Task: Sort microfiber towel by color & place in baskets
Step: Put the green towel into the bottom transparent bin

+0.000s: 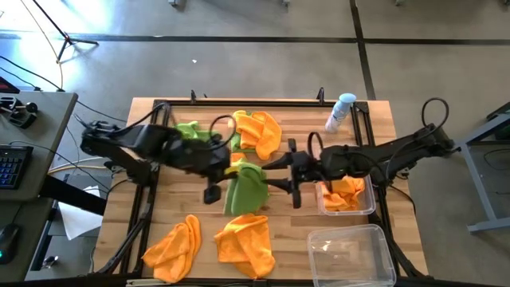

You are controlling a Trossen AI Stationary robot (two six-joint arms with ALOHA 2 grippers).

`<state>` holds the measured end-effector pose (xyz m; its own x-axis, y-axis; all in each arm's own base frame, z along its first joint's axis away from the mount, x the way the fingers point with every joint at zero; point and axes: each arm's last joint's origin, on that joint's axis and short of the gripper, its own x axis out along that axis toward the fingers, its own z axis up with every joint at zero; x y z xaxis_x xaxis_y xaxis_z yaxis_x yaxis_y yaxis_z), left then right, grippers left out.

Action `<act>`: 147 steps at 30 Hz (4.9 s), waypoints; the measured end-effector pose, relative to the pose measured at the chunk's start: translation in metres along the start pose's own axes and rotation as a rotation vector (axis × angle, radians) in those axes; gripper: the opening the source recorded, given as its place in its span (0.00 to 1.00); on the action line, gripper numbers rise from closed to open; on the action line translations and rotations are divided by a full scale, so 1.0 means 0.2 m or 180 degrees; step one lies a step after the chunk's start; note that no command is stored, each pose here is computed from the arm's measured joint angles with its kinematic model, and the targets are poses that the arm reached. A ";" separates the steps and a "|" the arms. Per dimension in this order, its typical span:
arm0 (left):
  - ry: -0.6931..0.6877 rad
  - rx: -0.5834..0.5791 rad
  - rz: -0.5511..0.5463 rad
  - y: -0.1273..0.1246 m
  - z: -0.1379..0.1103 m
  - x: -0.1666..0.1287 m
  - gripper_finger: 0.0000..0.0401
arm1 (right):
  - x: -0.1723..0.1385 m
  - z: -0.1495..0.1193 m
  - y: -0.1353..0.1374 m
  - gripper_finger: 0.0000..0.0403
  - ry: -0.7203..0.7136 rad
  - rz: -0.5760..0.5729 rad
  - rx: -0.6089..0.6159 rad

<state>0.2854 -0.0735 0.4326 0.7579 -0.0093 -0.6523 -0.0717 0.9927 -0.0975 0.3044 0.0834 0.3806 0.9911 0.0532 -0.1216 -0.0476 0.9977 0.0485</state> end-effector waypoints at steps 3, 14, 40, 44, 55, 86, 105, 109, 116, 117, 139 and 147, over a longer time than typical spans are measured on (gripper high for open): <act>0.0106 0.0022 -0.0041 0.04 0.02 0.08 0.00 | 0.05 0.07 0.00 0.50 0.0216 -0.0052 -0.0107; -0.0398 0.0421 -0.0324 0.05 0.12 0.13 0.00 | 0.25 0.06 0.01 0.56 0.1110 -0.0287 -0.0218; -0.0737 0.0257 -0.0361 0.04 0.14 0.02 0.25 | 0.18 0.03 0.04 0.02 0.1471 -0.0381 0.0216; -0.0670 0.0231 -0.0300 0.05 0.13 0.02 0.34 | 0.05 0.10 0.10 0.03 0.1394 -0.0287 0.0374; -0.0350 0.0213 -0.0232 0.06 0.08 0.03 0.36 | -0.40 0.16 0.31 0.01 0.1800 0.0076 0.1065; -0.0389 0.0201 0.0028 0.08 0.08 0.03 0.36 | -0.64 -0.36 0.98 0.00 0.3671 -0.1466 0.2972; -0.0259 0.0532 0.0070 0.08 0.07 0.04 0.36 | -0.49 -0.73 1.13 0.00 0.3645 -0.2796 0.3104; -0.0253 0.0533 0.0070 0.08 0.06 0.04 0.36 | -0.48 -0.80 1.13 0.00 0.3689 -0.2950 0.2998; -0.0249 0.0502 0.0069 0.08 0.06 0.04 0.36 | -0.47 -0.94 1.11 0.00 0.3704 -0.3057 0.2909; -0.0249 0.0484 0.0068 0.08 0.06 0.04 0.36 | -0.47 -0.97 1.10 0.00 0.3704 -0.3070 0.2896; -0.0253 0.0359 0.0063 0.08 0.06 0.04 0.36 | -0.48 -1.19 0.99 0.02 0.3681 -0.3284 0.2681; -0.0253 0.0334 0.0062 0.08 0.06 0.04 0.36 | -0.47 -1.06 1.00 0.24 0.3697 -0.3103 0.2868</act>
<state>0.2980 -0.0561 0.4361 0.8063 0.0154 -0.5914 -0.0218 0.9998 -0.0036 0.1754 0.2871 0.1922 0.0030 -0.0932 -0.9956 0.9279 0.3715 -0.0320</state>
